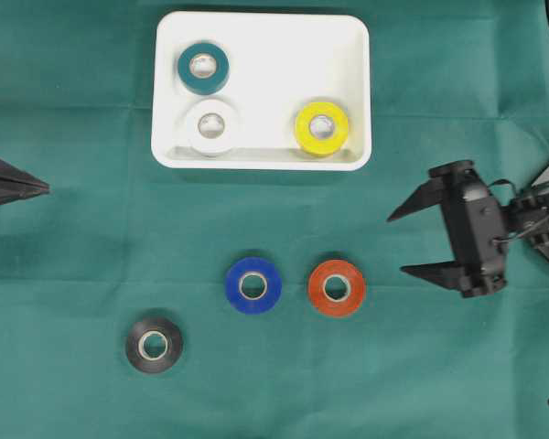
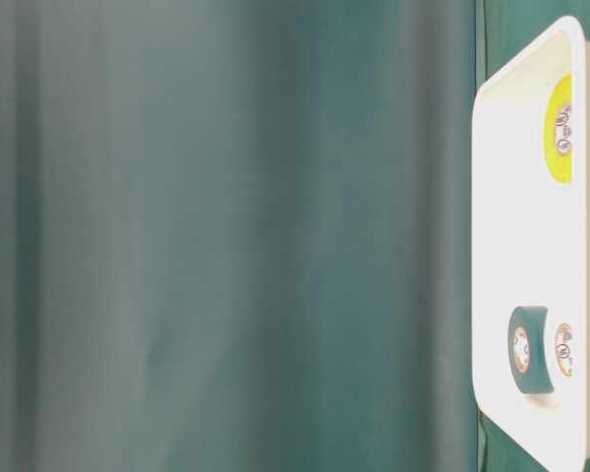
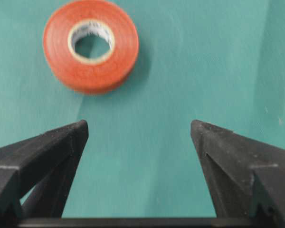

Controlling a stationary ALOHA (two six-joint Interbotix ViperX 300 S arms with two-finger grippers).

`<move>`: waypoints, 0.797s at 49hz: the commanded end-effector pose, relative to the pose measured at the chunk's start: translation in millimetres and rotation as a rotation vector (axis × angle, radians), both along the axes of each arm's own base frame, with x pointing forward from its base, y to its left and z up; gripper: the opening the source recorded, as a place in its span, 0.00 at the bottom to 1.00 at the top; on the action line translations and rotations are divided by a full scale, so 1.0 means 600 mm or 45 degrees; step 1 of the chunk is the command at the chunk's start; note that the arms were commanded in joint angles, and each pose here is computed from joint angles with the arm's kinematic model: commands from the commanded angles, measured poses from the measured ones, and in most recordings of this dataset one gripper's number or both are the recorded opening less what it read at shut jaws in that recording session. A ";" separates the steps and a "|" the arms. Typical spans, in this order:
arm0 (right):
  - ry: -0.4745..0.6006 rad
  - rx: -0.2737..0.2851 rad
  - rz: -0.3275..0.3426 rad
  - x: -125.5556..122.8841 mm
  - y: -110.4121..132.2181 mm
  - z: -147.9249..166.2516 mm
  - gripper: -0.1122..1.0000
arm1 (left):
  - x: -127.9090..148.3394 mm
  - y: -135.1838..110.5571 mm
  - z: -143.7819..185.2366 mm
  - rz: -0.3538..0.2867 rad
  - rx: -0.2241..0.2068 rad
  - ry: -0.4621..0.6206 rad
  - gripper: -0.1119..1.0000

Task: Put the tape into the white case with the right arm.
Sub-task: 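Move the right gripper down onto the orange-red tape and grasp it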

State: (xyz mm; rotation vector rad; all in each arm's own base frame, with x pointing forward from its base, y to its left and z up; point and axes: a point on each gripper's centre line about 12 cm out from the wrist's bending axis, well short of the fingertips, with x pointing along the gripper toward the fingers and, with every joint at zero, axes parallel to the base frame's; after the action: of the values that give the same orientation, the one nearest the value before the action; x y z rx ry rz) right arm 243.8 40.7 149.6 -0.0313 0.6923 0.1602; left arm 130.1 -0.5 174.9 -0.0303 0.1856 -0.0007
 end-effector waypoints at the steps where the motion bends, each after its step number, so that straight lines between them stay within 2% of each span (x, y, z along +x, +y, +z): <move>1: -0.050 0.015 0.020 0.026 0.008 0.013 0.70 | 0.002 0.000 0.010 -0.001 -0.002 -0.020 0.10; 30: 0.000 -0.020 0.068 0.136 0.031 -0.011 0.70 | 0.002 0.000 0.006 -0.001 -0.002 -0.014 0.10; 39: 0.015 -0.027 0.082 0.155 0.038 -0.020 0.70 | 0.002 0.000 0.007 0.001 -0.002 -0.016 0.10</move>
State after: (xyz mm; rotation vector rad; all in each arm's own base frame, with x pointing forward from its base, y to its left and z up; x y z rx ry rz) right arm 328.0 60.5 129.6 -0.0713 0.7355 0.2068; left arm 129.8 -0.5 173.9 -0.0303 0.1872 -0.0007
